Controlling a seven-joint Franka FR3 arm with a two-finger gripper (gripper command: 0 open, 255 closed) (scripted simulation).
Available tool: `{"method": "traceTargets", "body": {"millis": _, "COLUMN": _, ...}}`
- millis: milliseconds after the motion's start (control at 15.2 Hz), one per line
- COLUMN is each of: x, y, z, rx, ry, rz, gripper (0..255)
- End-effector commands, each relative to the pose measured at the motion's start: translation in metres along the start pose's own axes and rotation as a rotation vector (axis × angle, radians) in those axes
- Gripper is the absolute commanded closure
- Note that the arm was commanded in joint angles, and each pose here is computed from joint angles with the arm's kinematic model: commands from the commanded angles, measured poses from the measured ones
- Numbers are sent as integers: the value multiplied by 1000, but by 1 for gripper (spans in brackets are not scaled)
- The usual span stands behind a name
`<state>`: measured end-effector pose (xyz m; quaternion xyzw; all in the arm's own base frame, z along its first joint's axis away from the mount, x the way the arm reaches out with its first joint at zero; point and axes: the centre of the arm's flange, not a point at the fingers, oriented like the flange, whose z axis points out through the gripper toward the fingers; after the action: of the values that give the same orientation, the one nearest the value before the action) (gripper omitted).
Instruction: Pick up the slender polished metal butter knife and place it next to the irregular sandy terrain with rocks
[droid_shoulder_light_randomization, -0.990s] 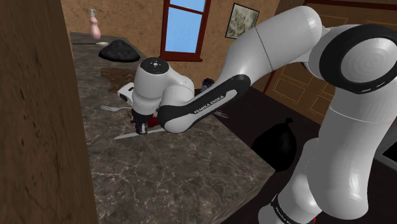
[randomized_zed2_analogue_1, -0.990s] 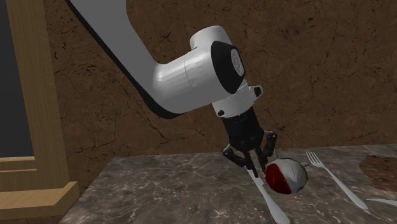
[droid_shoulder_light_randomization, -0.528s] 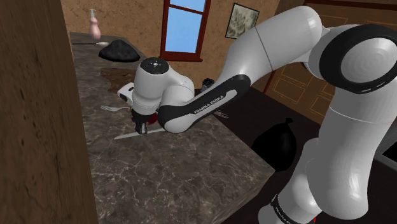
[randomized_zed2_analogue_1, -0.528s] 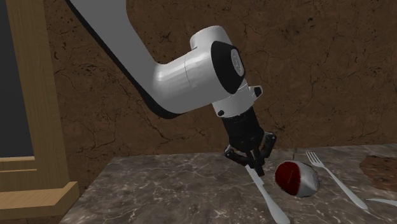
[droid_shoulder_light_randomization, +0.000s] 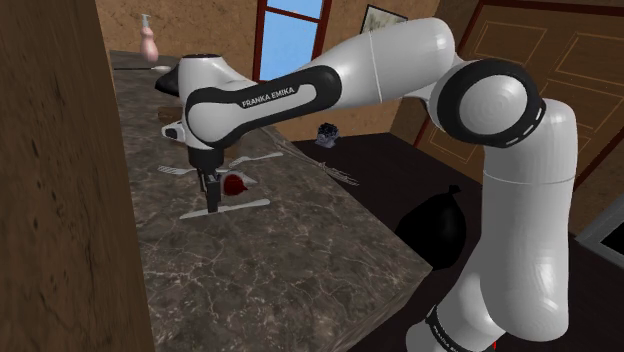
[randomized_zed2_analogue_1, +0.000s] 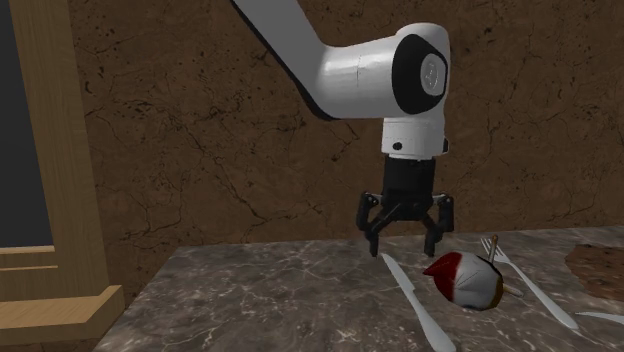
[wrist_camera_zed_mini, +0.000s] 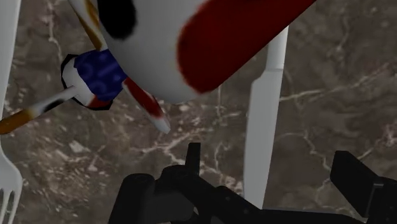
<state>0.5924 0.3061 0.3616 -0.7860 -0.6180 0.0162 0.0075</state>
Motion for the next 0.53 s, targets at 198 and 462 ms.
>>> {"method": "traceTargets", "body": {"millis": 198, "x": 1, "y": 0, "z": 24, "rx": 14, "ry": 1, "rz": -5, "gripper": 0}}
{"method": "traceTargets", "body": {"millis": 462, "x": 1, "y": 0, "z": 24, "rx": 14, "ry": 1, "rz": -5, "gripper": 0}}
